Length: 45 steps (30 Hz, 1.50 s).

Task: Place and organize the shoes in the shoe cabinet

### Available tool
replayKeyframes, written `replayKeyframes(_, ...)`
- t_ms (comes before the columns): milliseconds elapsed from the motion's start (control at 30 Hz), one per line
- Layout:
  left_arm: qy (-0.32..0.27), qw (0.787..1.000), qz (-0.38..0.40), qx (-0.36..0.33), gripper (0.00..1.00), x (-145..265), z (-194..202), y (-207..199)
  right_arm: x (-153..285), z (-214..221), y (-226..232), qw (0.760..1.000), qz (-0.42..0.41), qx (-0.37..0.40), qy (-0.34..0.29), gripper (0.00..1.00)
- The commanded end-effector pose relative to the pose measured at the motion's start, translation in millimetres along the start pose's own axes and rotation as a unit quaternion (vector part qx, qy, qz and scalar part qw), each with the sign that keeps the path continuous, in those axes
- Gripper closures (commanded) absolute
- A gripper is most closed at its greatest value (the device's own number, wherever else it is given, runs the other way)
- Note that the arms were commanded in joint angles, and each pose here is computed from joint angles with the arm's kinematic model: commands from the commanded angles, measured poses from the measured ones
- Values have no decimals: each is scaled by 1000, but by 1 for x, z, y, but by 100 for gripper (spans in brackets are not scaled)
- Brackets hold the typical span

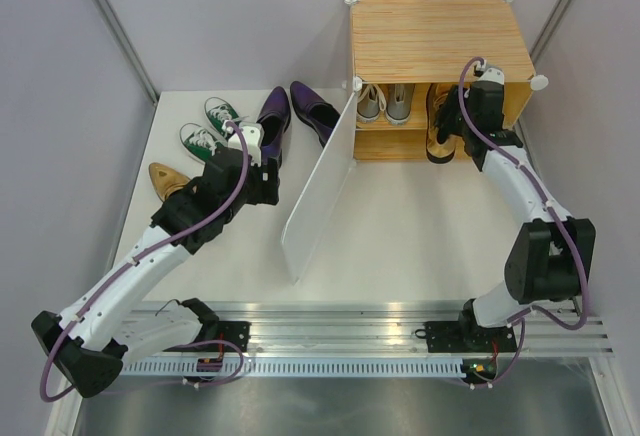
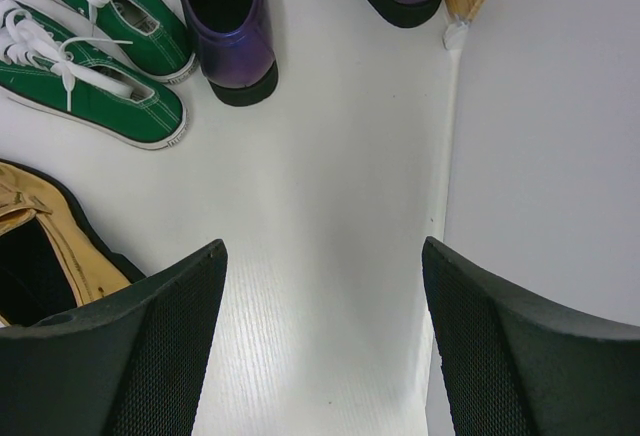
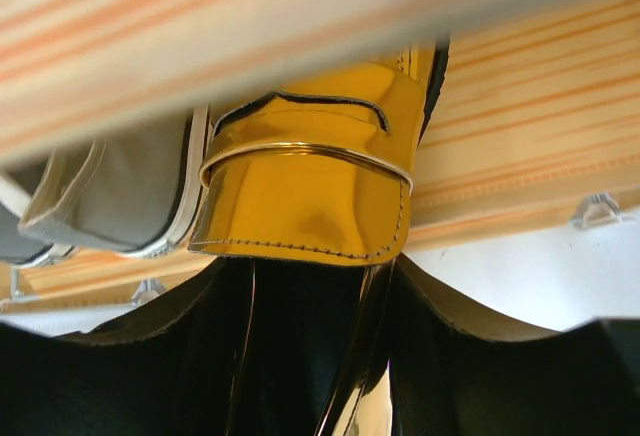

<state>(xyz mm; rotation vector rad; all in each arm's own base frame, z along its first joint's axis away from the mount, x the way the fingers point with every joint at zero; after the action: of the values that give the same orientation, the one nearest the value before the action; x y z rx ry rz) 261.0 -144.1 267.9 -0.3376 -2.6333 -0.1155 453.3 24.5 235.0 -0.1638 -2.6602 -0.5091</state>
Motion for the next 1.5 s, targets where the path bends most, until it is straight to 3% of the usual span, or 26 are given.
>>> replayKeyframes(0, -14, 1000, 10, -12, 18, 2, -5, -2, 6, -83, 31, 991, -68, -8, -117, 99)
replayKeyframes(600, -13, 1000, 13, -14, 18, 1, -5, -4, -34, -98, 29, 987, -106, -39, -115, 99)
replayKeyframes(700, -11, 1000, 17, -14, 18, 1, -5, -5, -38, -87, 24, 988, -103, -43, -108, 90)
replayKeyframes(833, -10, 1000, 21, -15, 18, 1, -4, -6, -40, -73, 16, 990, -91, -46, -100, 63)
replayKeyframes(900, -9, 1000, 22, -15, 18, 1, -4, -7, -43, -63, 11, 991, -83, -50, -93, 55)
replayKeyframes(933, -8, 1000, 23, -15, 18, 0, -3, -7, -43, -61, 10, 991, -81, -50, -92, 45)
replayKeyframes(1033, -8, 1000, 23, -15, 18, 0, -3, -7, -45, -53, 7, 992, -75, -50, -85, 35)
replayKeyframes(1167, -9, 1000, 24, -15, 18, 1, -4, -7, -44, -51, 3, 993, -68, -51, -84, 25)
replayKeyframes(1467, -6, 999, 32, -16, 18, 0, -3, -10, -43, -48, 2, 994, -65, -46, -76, 18)
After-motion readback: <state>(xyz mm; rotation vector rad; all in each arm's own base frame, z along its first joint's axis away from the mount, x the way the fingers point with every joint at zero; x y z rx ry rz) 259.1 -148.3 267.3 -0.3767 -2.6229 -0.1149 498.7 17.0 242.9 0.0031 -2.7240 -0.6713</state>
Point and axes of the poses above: each gripper's point midway between its finger pads, its own x axis back along the fingers, its own y axis along the line the jaws close on, z = x × y, the point moved 2 cm from there along x, back along the fingers, and after that the axes turned 4 degrees about -x, right-handed, at the moved point
